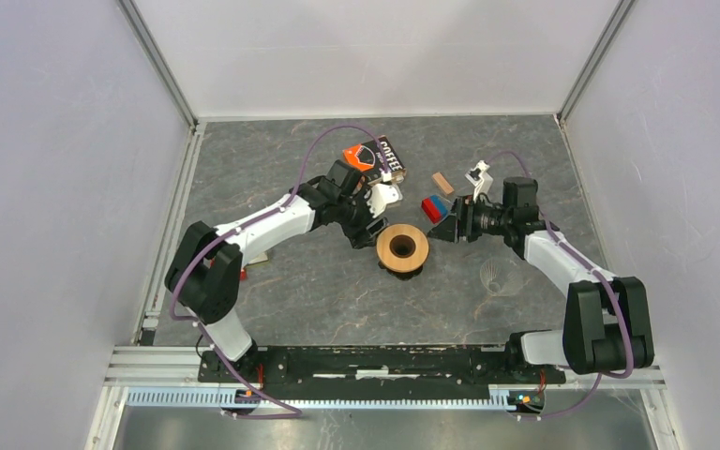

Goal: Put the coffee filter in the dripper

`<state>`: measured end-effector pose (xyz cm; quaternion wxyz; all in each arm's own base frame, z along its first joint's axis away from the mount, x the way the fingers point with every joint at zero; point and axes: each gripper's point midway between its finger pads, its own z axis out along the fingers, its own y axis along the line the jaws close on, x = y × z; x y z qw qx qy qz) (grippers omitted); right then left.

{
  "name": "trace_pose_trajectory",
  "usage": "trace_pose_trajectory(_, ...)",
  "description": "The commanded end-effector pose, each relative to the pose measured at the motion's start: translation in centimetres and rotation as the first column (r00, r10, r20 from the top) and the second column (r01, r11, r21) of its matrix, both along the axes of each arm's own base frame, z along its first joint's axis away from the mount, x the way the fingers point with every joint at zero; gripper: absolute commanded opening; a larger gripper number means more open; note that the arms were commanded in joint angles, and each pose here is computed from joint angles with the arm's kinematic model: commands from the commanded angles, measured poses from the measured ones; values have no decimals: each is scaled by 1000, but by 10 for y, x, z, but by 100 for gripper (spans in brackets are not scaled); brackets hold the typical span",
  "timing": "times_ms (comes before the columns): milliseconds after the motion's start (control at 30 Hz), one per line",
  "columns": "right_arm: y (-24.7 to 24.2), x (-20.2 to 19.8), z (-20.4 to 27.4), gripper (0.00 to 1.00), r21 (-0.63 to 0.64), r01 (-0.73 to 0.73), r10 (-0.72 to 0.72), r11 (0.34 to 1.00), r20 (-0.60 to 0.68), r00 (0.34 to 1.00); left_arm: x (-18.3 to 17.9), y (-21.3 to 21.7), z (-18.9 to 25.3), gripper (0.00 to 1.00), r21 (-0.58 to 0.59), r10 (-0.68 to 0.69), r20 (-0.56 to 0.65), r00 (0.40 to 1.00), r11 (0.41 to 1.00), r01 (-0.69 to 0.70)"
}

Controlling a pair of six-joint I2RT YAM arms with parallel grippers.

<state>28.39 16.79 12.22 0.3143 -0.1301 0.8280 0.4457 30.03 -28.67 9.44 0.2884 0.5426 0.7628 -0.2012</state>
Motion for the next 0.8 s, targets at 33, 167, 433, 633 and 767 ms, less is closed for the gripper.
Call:
trace_pose_trajectory(33,-3,12,23,73,-2,0,1,1000,95,995,13,-19,24,72,-64,5,59,998,998,-1)
trace_pose_trajectory(167,-11,15,24,73,-41,8,-3,999,118,993,15,-20,25,72,-60,11,67,998,998,-7)
trace_pose_trajectory(433,-51,25,30,73,-348,34,54,937,240,969,47,-7,45,73,-49,150,156,976,988,-144)
trace_pose_trajectory(633,-108,14,36,70,-660,31,160,751,227,961,68,17,82,75,-108,253,230,940,966,-234)
trace_pose_trajectory(767,-142,-13,18,68,-791,-38,217,610,121,969,65,21,101,76,-138,254,259,932,965,-224)
